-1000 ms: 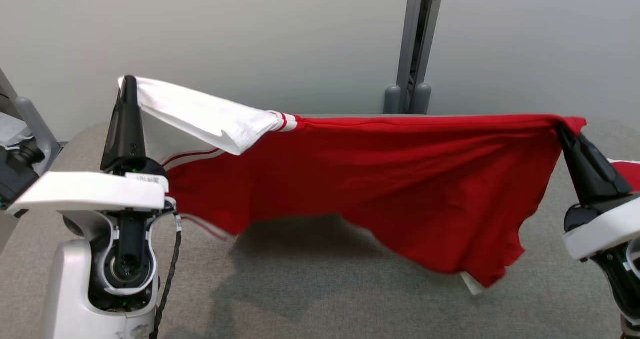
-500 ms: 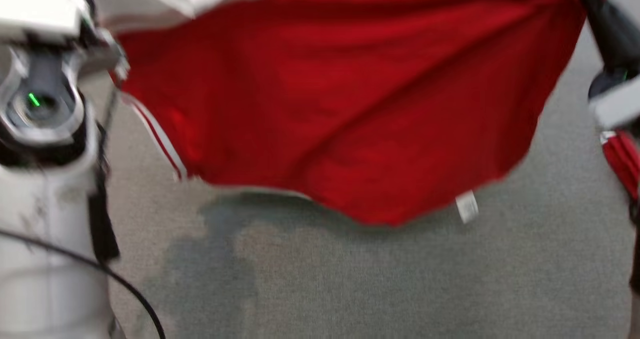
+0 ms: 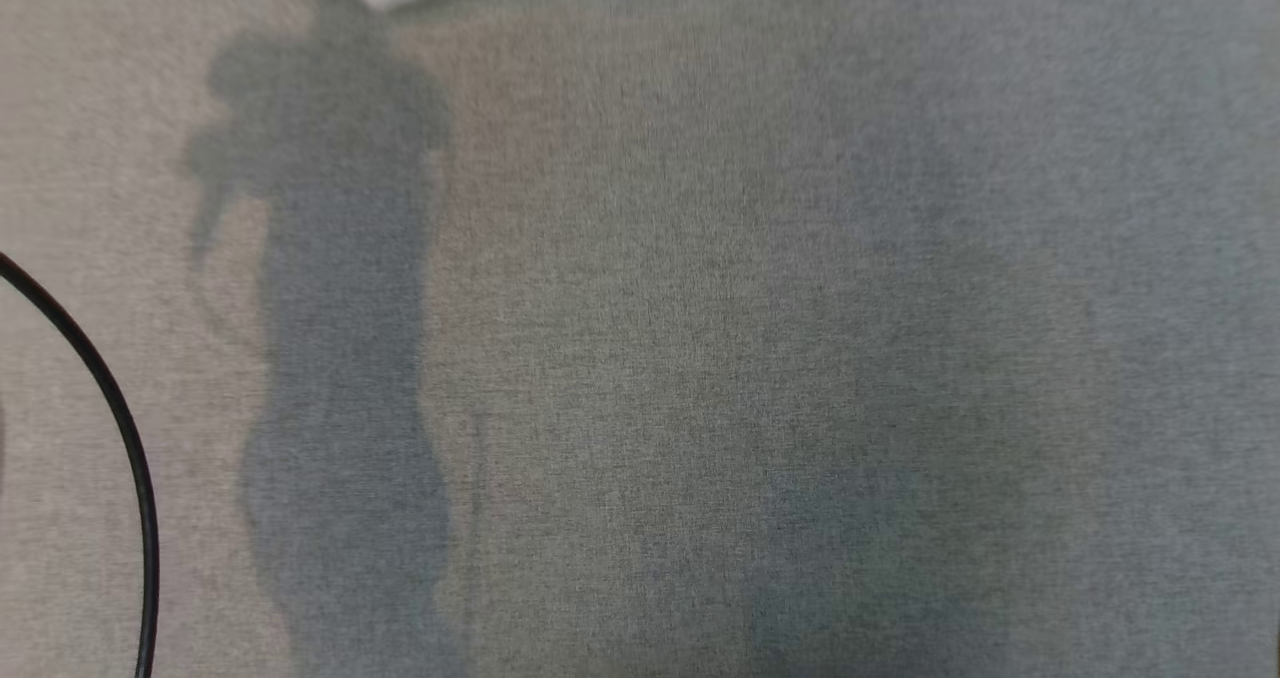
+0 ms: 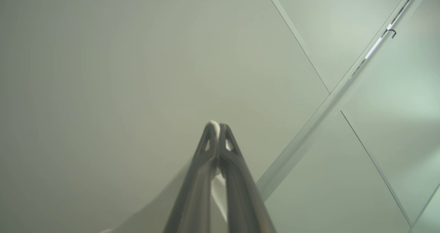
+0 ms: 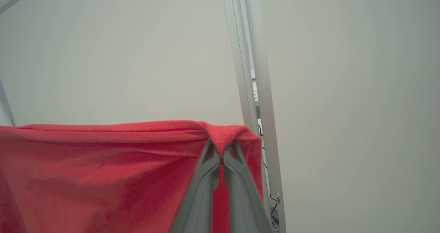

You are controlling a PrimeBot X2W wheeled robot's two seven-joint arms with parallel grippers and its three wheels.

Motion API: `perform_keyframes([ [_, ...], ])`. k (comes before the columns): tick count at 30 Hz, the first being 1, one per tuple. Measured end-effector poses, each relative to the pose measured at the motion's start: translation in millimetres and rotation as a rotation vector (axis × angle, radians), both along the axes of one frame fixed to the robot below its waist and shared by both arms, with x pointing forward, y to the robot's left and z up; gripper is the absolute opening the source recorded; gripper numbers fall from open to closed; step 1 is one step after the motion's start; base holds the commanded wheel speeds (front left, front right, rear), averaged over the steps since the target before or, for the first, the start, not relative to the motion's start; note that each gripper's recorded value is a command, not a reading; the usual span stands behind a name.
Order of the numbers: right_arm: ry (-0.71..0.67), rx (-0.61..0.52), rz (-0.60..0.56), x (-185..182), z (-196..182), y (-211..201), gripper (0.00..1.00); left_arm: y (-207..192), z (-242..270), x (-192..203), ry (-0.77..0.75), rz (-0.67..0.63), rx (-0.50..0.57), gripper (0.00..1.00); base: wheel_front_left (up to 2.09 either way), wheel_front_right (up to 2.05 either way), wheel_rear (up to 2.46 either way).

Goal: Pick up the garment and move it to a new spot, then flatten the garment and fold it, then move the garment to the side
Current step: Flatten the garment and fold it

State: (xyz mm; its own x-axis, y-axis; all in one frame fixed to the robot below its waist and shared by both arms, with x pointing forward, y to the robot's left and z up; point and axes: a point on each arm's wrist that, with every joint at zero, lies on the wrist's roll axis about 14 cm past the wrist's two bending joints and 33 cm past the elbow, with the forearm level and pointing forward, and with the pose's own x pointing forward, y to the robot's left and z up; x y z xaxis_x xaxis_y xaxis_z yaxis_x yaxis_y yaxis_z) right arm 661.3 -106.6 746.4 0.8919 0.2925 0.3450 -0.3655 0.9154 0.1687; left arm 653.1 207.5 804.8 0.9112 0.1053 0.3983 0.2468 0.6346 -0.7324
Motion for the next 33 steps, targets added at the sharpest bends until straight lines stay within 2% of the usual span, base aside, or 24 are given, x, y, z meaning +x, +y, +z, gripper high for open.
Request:
perform_keyframes([
  [5,-0.032,0.021,-0.067,41.1,-35.6,-9.9,0.0,1.6,-32.7,39.5,-0.014,0.053,0.048,0.0,0.0,0.0,0.0],
  [8,0.043,0.047,-0.064,59.2,-80.2,-5.1,0.0,0.5,-75.4,58.7,0.059,0.058,0.069,0.0,0.0,0.0,0.0],
  [13,0.21,0.04,-0.023,69.5,-164.2,16.9,0.0,-4.7,-152.2,66.7,0.183,0.037,0.199,0.0,0.0,0.0,0.0],
  [15,0.293,0.027,-0.007,65.2,-204.6,24.8,0.0,-3.8,-192.3,62.5,0.257,0.026,0.247,0.0,0.0,0.0,0.0],
  [19,0.406,0.033,-0.001,46.1,-261.6,28.0,0.0,9.5,-255.7,40.1,0.389,0.034,0.311,0.0,0.0,0.0,0.0],
  [23,0.46,0.038,0.008,28.8,-281.8,30.9,0.0,22.1,-280.0,21.7,0.459,0.05,0.342,0.0,0.0,0.0,0.0],
  [33,0.63,-0.011,0.032,-40.7,-326.1,31.2,0.0,30.5,-349.0,-63.2,0.662,-0.021,0.687,0.0,0.0,0.0,0.0],
])
